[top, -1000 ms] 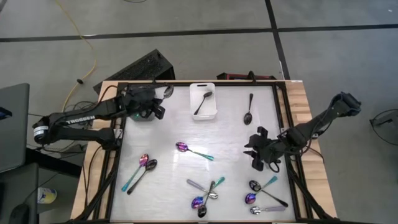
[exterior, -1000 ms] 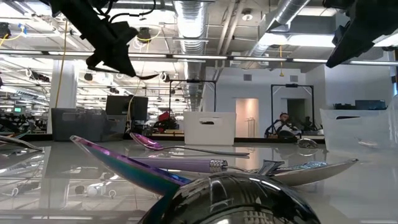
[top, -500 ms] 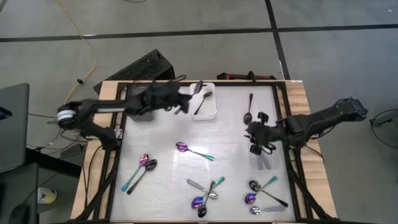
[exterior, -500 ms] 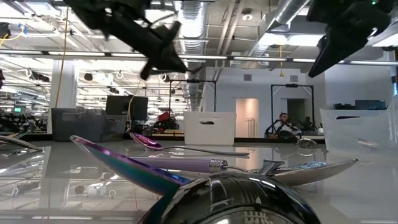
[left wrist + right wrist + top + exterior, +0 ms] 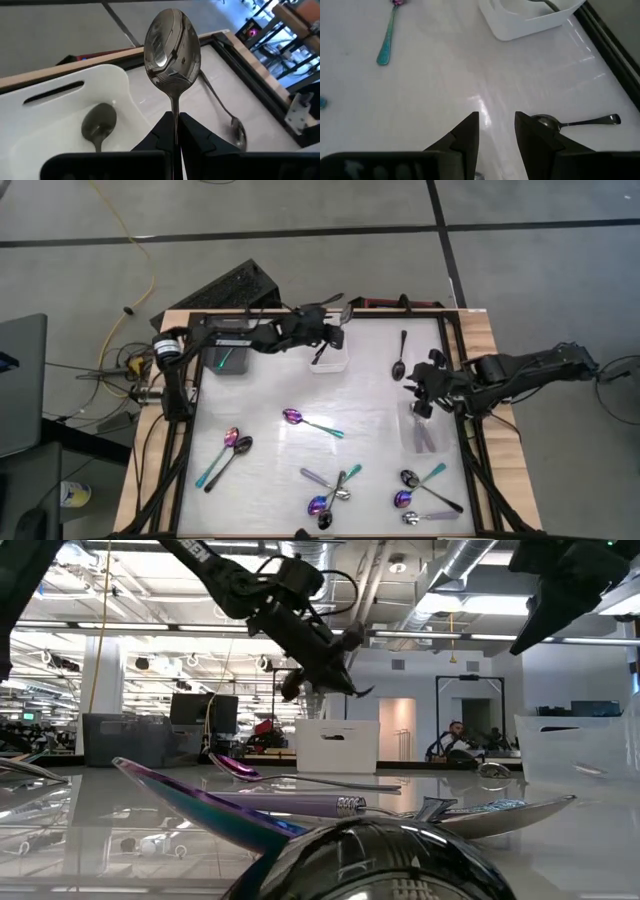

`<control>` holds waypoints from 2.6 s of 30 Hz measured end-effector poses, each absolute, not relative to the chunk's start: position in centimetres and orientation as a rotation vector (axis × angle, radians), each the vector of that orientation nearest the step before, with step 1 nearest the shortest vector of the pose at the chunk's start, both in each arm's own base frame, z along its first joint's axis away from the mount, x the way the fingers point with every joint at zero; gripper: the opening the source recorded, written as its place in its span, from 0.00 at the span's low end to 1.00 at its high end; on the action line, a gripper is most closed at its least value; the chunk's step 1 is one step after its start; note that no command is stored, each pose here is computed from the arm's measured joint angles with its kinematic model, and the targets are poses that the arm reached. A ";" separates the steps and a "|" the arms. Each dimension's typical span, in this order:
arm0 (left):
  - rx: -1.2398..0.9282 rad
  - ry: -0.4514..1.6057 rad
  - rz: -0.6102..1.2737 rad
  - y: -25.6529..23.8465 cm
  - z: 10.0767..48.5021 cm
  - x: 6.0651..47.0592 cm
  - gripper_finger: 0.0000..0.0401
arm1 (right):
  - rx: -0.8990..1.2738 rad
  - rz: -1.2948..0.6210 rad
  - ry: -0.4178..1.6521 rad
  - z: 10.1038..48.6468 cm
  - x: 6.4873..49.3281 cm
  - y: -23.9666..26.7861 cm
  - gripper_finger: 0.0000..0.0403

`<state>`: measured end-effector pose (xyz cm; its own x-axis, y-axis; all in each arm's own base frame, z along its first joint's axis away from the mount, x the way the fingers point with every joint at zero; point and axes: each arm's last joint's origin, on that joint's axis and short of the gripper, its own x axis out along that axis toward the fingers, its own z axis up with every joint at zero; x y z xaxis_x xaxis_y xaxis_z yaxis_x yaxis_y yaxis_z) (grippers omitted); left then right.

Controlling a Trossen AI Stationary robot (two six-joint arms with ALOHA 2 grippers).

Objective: Sort silverware by color (type)
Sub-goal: Put the black spoon into the white bin, then put the blue spoon into the black bin

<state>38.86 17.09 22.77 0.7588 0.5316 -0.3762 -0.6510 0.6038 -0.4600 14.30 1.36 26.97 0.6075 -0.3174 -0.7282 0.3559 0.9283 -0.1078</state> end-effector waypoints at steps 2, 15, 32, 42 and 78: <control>-0.601 0.218 0.698 17.0 22.5 39.4 0.00 | 0.055 -0.367 0.830 27.1 14.1 1.5 0.37; -0.310 0.406 0.906 15.5 21.5 39.1 0.00 | 0.040 -0.258 0.906 26.9 12.9 2.1 0.37; -0.352 0.332 1.012 14.2 21.4 39.4 0.00 | 0.038 -0.251 0.909 26.8 13.0 2.1 0.37; -0.356 0.287 0.994 13.9 21.7 39.7 0.00 | 0.038 -0.252 0.909 26.8 13.0 2.1 0.37; -0.263 0.448 0.930 15.8 19.1 39.9 0.23 | 0.044 -0.252 0.919 26.8 12.9 2.1 0.37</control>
